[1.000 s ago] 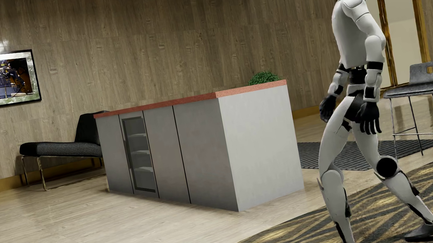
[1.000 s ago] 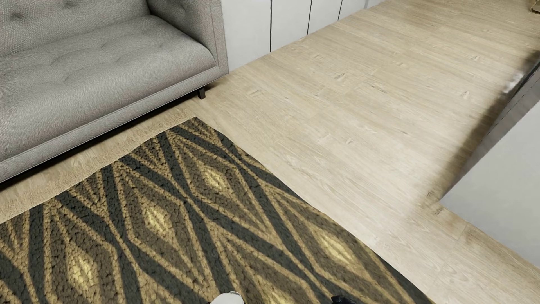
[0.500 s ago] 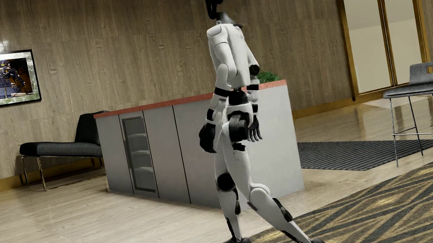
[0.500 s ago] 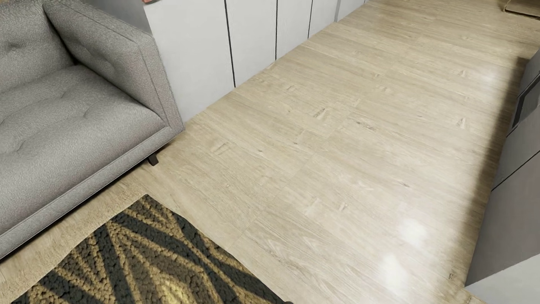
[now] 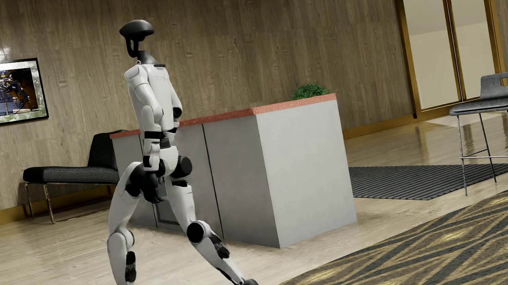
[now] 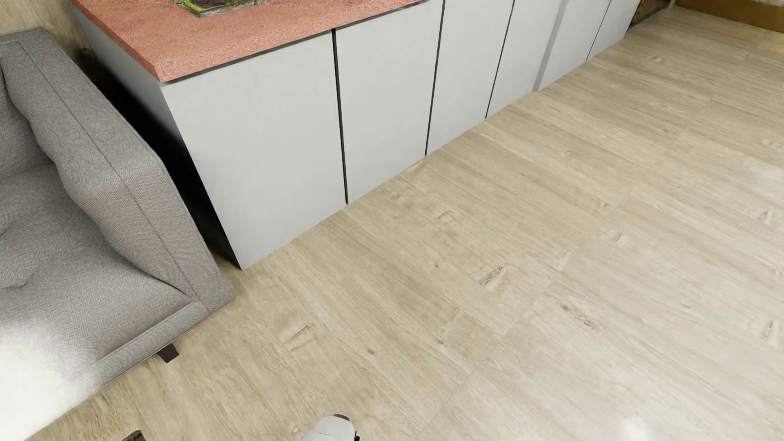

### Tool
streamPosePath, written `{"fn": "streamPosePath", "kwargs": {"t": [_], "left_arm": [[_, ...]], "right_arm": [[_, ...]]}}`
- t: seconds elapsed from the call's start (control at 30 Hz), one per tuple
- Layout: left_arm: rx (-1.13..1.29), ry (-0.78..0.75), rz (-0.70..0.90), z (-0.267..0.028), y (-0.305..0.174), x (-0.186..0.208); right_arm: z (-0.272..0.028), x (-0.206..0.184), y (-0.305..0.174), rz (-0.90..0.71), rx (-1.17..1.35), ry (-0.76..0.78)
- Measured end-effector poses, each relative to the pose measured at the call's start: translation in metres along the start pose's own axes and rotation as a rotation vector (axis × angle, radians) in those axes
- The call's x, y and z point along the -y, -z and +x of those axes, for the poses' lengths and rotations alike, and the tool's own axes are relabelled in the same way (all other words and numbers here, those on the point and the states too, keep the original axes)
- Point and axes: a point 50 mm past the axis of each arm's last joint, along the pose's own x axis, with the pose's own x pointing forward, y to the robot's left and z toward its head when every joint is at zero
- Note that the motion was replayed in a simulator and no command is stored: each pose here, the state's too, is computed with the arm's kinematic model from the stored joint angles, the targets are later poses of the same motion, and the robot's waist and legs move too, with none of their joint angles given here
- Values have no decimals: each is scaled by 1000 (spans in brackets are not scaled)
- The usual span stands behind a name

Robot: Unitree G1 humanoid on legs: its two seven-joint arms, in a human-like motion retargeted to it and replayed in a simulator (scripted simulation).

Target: Head to the armchair

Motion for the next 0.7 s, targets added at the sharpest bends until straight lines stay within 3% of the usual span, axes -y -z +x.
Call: {"fn": "streamPosePath", "kwargs": {"t": [0.03,0.07,0.2,0.3,0.43,0.53,0.63,0.7], "left_arm": [[-20,-21,-54,-1,6,-2],[-55,-6,-15,0,12,-1],[-18,26,-14,6,-5,12],[121,39,9,4,-35,14],[250,-26,68,2,-72,-16],[222,-49,16,5,-68,-21],[146,-12,44,9,-52,-9],[118,19,58,9,-43,2]], "right_arm": [[0,17,-10,66,46,67],[1,-7,0,44,-5,-4],[2,-39,11,7,-70,-99],[-13,-61,38,1,-140,-159],[-39,-70,88,1,-296,-186],[-62,-86,124,-46,-436,-251],[-51,-77,112,-27,-406,-215],[-31,-63,80,-38,-283,-181]]}}
